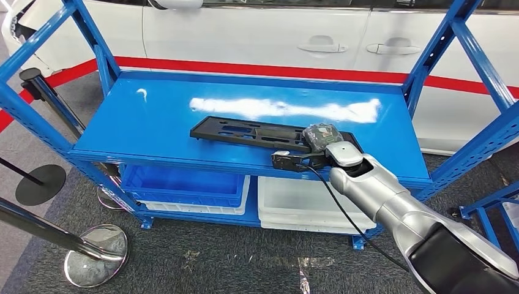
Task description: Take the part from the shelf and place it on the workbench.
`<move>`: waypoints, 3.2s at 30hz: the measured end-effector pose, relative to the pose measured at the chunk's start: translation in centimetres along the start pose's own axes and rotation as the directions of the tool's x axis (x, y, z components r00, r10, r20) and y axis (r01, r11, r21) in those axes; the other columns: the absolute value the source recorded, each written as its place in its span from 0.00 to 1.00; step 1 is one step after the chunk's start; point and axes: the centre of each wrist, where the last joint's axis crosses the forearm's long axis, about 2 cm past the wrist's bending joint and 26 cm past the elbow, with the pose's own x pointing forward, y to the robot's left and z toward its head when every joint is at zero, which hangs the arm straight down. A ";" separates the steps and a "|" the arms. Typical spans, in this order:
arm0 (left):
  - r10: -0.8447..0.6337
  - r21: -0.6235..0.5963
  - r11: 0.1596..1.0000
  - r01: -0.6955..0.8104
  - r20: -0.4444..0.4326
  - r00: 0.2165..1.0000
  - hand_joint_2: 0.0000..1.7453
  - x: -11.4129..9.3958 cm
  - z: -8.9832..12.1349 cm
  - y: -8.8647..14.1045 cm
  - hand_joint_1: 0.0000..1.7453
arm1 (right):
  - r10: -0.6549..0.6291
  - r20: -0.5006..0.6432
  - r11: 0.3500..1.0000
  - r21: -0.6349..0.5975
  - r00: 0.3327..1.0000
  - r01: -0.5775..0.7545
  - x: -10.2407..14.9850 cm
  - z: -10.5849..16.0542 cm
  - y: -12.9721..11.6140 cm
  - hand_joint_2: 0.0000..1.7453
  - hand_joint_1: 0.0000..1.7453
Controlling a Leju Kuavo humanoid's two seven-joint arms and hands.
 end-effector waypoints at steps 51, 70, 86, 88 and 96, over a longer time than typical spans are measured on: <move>0.012 -0.034 0.999 -0.010 0.040 0.999 1.00 -0.1 -0.1 0.0 0.00 | 0.188 0.075 0.600 -0.798 0.979 -0.054 1.4 10.3 -23.2 1.00 1.00; 0.026 -0.067 0.997 -0.024 0.040 0.999 1.00 -0.1 0.0 -0.1 0.00 | 0.185 0.298 0.723 -0.687 0.936 0.076 3.1 11.5 -23.4 1.00 1.00; 0.008 -0.057 0.998 -0.005 0.055 0.998 1.00 -0.1 0.0 -0.1 0.00 | 0.221 0.286 0.718 -0.695 0.932 0.043 3.0 11.9 -22.5 1.00 1.00; 0.008 -0.057 0.998 -0.005 0.055 0.998 1.00 -0.1 0.0 -0.1 0.00 | 0.222 0.286 0.718 -0.695 0.932 0.042 3.0 11.9 -22.4 1.00 1.00; 0.006 -0.054 0.999 -0.003 0.057 0.998 1.00 -0.1 0.0 0.0 0.00 | 0.228 0.276 0.721 -0.693 0.934 0.029 3.0 11.9 -22.0 1.00 1.00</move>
